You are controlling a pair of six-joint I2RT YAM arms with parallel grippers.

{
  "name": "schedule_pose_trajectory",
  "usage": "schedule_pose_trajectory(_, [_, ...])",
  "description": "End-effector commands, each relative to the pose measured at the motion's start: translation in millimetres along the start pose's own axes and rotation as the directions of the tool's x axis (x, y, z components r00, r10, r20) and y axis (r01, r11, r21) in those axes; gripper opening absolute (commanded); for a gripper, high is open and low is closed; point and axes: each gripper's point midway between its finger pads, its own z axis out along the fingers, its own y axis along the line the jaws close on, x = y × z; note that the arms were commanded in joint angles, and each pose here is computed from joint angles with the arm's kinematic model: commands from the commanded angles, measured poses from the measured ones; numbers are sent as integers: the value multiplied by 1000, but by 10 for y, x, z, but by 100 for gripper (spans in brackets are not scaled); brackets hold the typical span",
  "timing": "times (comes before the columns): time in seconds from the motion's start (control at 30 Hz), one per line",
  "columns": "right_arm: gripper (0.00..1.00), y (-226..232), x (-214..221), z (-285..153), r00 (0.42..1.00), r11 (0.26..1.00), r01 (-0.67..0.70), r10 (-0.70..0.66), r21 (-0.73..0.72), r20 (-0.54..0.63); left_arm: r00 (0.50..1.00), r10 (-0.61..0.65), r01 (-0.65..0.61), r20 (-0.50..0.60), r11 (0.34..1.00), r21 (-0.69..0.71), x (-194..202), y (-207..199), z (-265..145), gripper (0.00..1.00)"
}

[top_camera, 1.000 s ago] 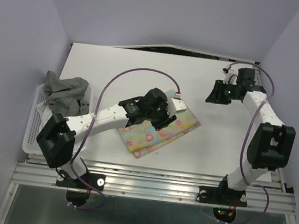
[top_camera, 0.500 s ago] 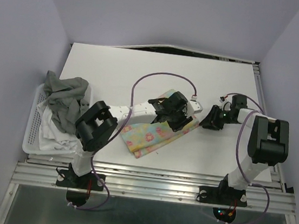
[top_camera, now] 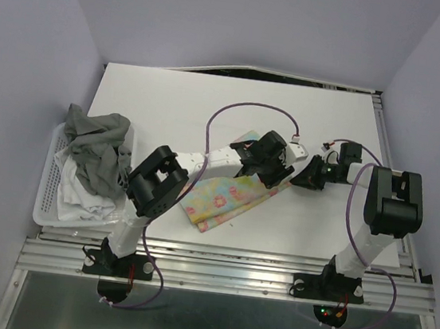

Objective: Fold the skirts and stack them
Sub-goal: Fold the skirt

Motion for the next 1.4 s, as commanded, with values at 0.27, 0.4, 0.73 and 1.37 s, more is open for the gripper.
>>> schedule_pose_trajectory(0.27, [7,-397,232,83,999,991,-11,17,131,-42,999,9,-9,47,1000,-7,-222,7,158,44])
schedule_pose_trajectory(0.4, [2,-393,249,81,999,992,-13,20,128,-50,999,10,-10,45,1000,0,-220,10,242,34])
schedule_pose_trajectory(0.73, [1,-424,318,108,997,992,-27,36,125,-69,998,11,-12,60,1000,15,-311,0,331,0])
schedule_pose_trajectory(1.37, [1,-488,-15,63,1000,977,17,-18,212,0,1000,-10,9,19,999,51,-188,-84,252,26])
